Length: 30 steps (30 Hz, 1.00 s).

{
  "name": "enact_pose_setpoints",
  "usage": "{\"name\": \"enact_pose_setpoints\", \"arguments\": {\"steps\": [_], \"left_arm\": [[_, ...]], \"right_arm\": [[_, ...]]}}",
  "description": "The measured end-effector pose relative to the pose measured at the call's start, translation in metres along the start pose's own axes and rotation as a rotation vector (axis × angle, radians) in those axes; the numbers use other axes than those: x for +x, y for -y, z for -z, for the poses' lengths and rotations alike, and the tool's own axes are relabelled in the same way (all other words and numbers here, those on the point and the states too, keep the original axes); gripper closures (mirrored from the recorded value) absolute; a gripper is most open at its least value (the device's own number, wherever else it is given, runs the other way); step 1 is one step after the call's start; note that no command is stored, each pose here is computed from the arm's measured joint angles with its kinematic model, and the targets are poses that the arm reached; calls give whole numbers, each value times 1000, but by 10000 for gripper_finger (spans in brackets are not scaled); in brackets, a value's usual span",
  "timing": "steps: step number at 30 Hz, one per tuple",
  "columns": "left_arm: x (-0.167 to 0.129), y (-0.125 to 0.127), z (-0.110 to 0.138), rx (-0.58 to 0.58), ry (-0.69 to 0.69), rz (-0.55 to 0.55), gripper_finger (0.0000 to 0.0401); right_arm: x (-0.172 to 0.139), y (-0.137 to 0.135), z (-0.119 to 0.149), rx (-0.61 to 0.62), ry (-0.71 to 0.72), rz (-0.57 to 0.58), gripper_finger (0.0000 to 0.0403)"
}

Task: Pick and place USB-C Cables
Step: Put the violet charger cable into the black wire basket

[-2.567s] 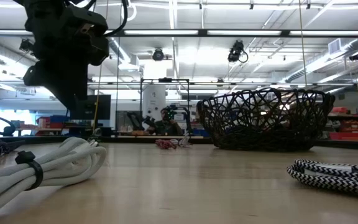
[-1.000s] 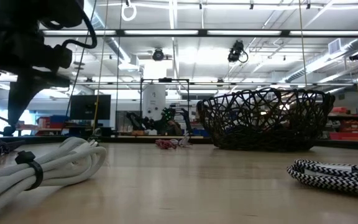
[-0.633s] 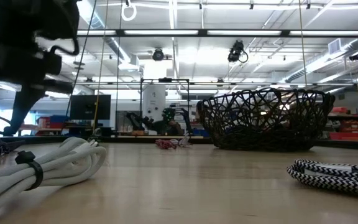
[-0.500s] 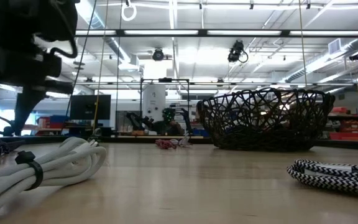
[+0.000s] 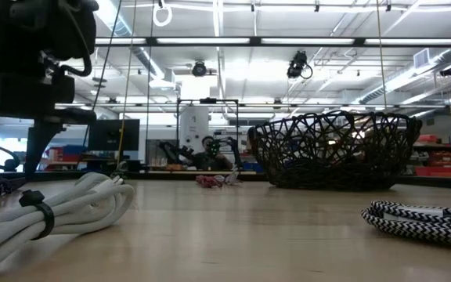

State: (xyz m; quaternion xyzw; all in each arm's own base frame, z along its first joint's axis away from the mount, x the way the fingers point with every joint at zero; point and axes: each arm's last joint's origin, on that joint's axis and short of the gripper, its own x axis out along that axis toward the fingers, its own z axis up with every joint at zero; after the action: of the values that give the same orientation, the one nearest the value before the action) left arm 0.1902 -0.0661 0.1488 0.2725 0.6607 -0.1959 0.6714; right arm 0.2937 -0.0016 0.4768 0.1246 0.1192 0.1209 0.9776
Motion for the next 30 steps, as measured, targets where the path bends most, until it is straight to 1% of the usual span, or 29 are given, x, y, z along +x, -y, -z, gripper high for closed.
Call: {"name": "enact_pose_setpoints", "arguments": {"steps": [8,15,19,22,24,27,28,30], "left_arm": [[6,1,1,9,23,-8,230],[13,3,3,29,48,-14,230],[14,2,4,25,47,-12,234],[15,-1,5,8,46,2,264],[15,-3,7,-8,46,14,303],[16,-7,8,-32,46,20,373],[16,-8,9,-39,48,26,381],[16,-10,9,-48,48,27,381]], "right_arm": [[0,1,0,1,5,22,270],[0,0,-3,-6,29,17,270],[0,0,-4,11,40,14,270],[0,0,-4,13,40,14,270],[0,0,-4,14,40,14,270],[0,0,-4,14,40,14,270],[0,0,-3,14,38,15,270],[0,0,-1,18,17,19,270]]}}
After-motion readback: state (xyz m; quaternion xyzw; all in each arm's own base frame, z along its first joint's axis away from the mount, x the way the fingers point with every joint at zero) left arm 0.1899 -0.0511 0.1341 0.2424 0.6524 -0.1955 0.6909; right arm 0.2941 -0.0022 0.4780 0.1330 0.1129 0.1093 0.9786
